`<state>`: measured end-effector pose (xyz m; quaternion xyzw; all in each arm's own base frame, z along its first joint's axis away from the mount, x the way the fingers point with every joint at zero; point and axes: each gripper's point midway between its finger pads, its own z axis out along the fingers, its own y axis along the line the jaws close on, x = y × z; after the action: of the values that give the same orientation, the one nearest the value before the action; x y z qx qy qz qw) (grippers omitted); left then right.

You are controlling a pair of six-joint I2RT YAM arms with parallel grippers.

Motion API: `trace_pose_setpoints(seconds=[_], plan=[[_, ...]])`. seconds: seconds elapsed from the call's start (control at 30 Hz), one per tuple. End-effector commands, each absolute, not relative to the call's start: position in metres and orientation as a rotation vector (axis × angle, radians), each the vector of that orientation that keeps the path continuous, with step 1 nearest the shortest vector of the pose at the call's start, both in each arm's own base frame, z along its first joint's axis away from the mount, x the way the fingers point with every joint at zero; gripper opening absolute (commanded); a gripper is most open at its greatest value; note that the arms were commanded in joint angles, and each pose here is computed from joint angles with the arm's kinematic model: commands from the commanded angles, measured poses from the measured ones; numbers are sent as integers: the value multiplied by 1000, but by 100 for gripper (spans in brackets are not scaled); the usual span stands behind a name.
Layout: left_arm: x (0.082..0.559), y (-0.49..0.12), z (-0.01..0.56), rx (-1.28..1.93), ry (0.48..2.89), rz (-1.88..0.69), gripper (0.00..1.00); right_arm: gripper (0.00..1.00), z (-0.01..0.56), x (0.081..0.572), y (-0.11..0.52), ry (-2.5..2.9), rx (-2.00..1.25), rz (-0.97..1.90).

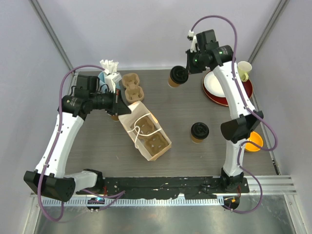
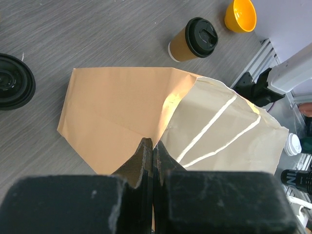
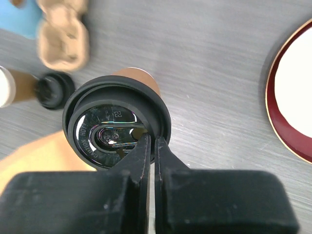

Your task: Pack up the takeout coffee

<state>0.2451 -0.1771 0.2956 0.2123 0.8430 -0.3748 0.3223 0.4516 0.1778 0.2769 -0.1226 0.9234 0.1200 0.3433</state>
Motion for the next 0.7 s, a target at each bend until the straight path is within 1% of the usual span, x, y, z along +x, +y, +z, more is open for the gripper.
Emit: trace_pose_setpoints(seconds=[0.0, 0.13, 0.27, 0.4, 0.53, 0.67], plan=[[250, -184, 304, 520, 2190, -1010, 0, 1, 388, 412, 189, 2174, -173, 499], [252, -186, 301, 470, 2223, -1019, 0, 1, 429, 380, 228, 2057, -210, 706], [257, -189, 299, 447, 2237, -1014, 0, 1, 443, 342, 273, 2024, -294, 877], [260, -190, 297, 427, 2253, -1006, 0, 1, 442, 304, 317, 2027, -443, 1005], [260, -190, 300, 425, 2248, -1002, 0, 1, 417, 283, 321, 2119, -536, 999], [259, -189, 297, 428, 2258, -997, 0, 1, 405, 260, 323, 2138, -668, 1038]])
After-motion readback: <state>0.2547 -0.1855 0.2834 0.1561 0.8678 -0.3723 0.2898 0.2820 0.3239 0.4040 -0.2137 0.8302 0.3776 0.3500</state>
